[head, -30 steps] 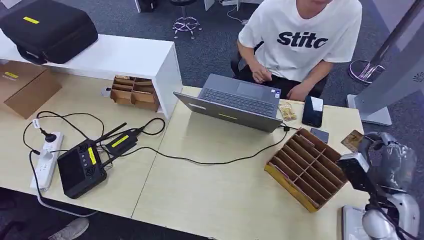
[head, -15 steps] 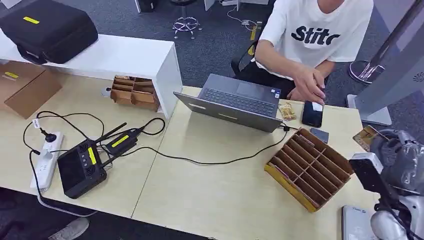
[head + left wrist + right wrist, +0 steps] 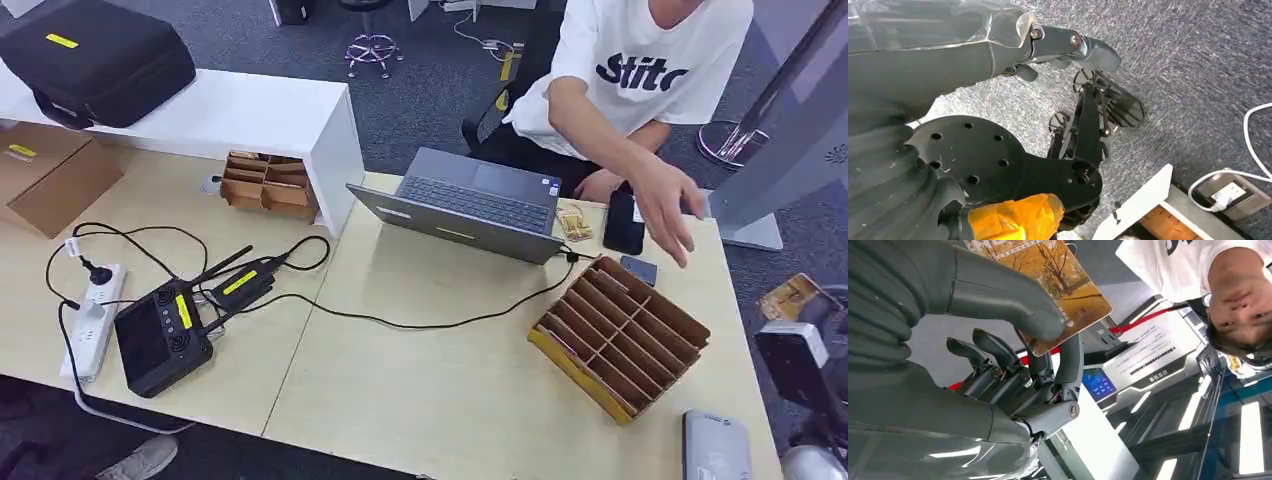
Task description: Pass the card to the sensor for recognition and then transmit it.
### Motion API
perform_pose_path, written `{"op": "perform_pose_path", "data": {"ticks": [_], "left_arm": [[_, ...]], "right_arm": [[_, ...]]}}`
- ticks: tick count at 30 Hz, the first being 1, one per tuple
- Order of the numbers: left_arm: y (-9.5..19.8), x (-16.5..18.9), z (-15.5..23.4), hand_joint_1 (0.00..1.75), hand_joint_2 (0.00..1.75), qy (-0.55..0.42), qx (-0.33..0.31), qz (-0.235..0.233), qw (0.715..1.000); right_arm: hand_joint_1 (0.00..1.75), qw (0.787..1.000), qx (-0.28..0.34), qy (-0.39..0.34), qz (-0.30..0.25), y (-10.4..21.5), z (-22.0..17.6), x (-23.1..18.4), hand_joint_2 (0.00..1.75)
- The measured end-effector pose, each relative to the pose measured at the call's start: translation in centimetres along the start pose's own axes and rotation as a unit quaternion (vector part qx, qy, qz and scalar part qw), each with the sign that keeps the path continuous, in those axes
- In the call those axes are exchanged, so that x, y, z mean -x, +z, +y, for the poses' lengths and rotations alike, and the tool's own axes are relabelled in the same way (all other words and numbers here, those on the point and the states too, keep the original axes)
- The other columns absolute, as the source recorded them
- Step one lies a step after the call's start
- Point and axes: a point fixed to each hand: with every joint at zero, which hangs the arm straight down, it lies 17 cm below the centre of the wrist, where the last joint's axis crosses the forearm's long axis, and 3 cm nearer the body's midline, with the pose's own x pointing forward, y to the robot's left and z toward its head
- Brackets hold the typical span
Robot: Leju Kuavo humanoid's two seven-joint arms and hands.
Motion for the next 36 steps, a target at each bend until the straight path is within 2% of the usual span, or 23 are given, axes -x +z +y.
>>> {"op": "perform_pose_path", "data": {"ticks": [12,20,26,36], "left_arm": [[0.0,0.2,-0.3,0.00,1.75,-0.005,0.002,0.001,1.000],[0.0,0.3,-0.4,0.00,1.75,-0.009,0.004,0.004,1.000],[0.0,0.2,-0.6,0.00,1.75,-0.011,0.007,0.004,1.000],[0.0,0.2,-0.7,0.00,1.75,-0.011,0.008,0.004,1.000]], "right_arm": [[1.75,1.000,-0.014,0.004,-0.007,-1.1,1.0,-0.7,1.75],[1.71,0.999,-0.029,-0.005,-0.022,-2.6,2.5,-2.9,1.75],[1.75,0.998,-0.047,-0.013,-0.033,-3.3,4.3,-4.8,1.75],[1.75,0.998,-0.056,-0.019,-0.035,-3.4,5.4,-5.6,1.75]]}}
